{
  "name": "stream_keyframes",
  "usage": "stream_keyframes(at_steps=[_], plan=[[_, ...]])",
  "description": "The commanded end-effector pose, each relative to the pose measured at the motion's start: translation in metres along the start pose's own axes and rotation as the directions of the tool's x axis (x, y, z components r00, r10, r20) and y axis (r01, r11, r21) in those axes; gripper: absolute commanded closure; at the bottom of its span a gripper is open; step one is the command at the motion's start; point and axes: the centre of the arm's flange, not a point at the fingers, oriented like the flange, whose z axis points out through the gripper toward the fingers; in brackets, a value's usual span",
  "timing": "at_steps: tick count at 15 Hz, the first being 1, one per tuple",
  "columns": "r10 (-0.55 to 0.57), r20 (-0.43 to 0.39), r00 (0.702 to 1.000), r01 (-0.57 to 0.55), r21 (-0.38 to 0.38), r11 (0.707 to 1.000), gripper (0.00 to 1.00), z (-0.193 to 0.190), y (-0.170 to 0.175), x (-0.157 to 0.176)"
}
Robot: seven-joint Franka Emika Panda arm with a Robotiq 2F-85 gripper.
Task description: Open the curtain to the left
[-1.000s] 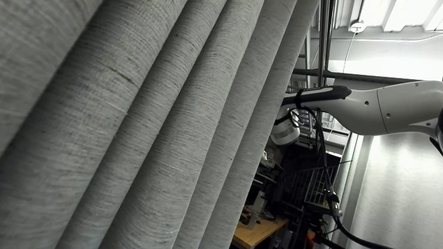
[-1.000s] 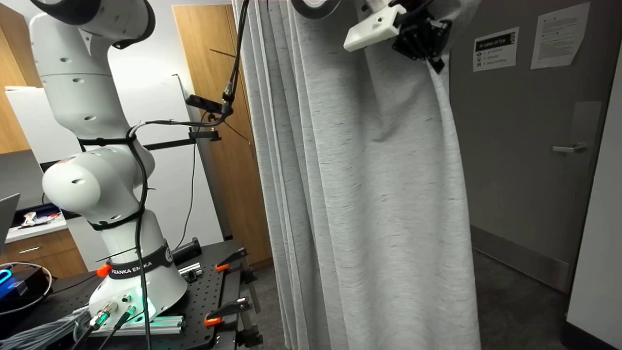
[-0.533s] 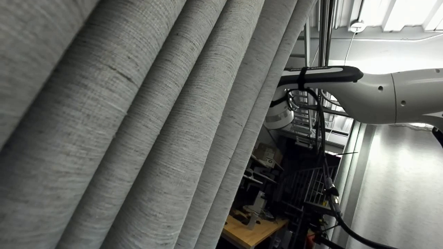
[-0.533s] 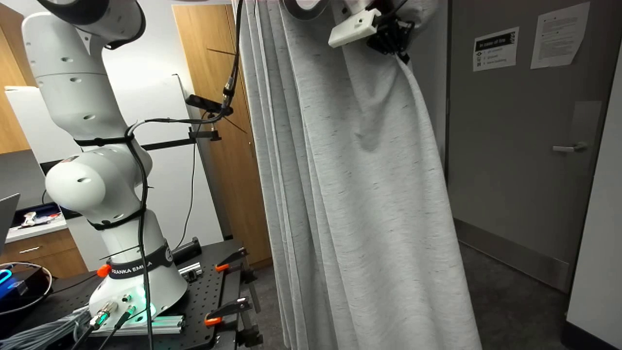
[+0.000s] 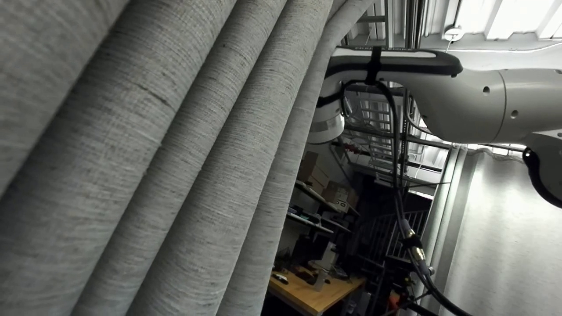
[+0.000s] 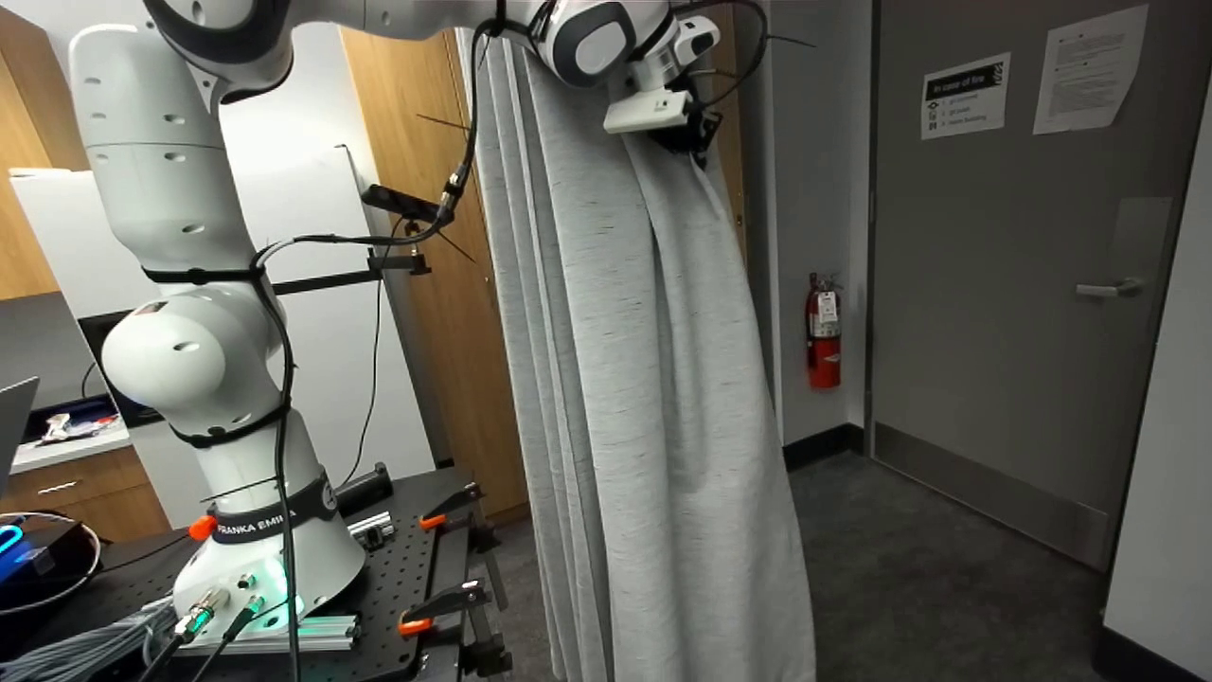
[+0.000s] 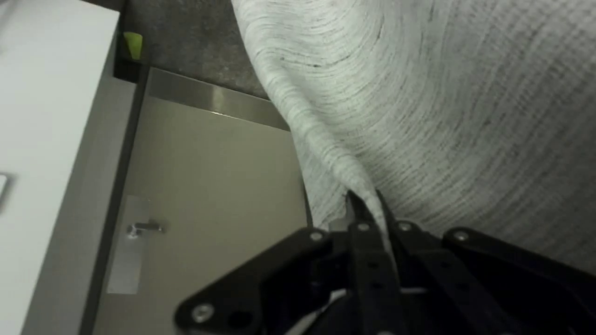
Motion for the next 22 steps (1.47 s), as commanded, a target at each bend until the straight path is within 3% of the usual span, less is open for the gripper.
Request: stream_keyframes(at_steps=[1,7,12,16,22], plan=[[-0.127,0.058,0.990,0.121,0.100,0.988,0.99,0.055,-0.070,0.018],[-0.346,0.075,0.935,0.323,0.221,0.920,0.99,0.096,-0.195,0.025],[-0.484,0.034,0.874,0.456,0.284,0.843,0.99,0.104,-0.265,0.026],[-0.563,0.029,0.826,0.534,0.282,0.797,0.99,0.102,-0.279,0.033],[-0.703,-0.035,0.710,0.681,0.288,0.674,0.99,0.114,-0.289,0.035]])
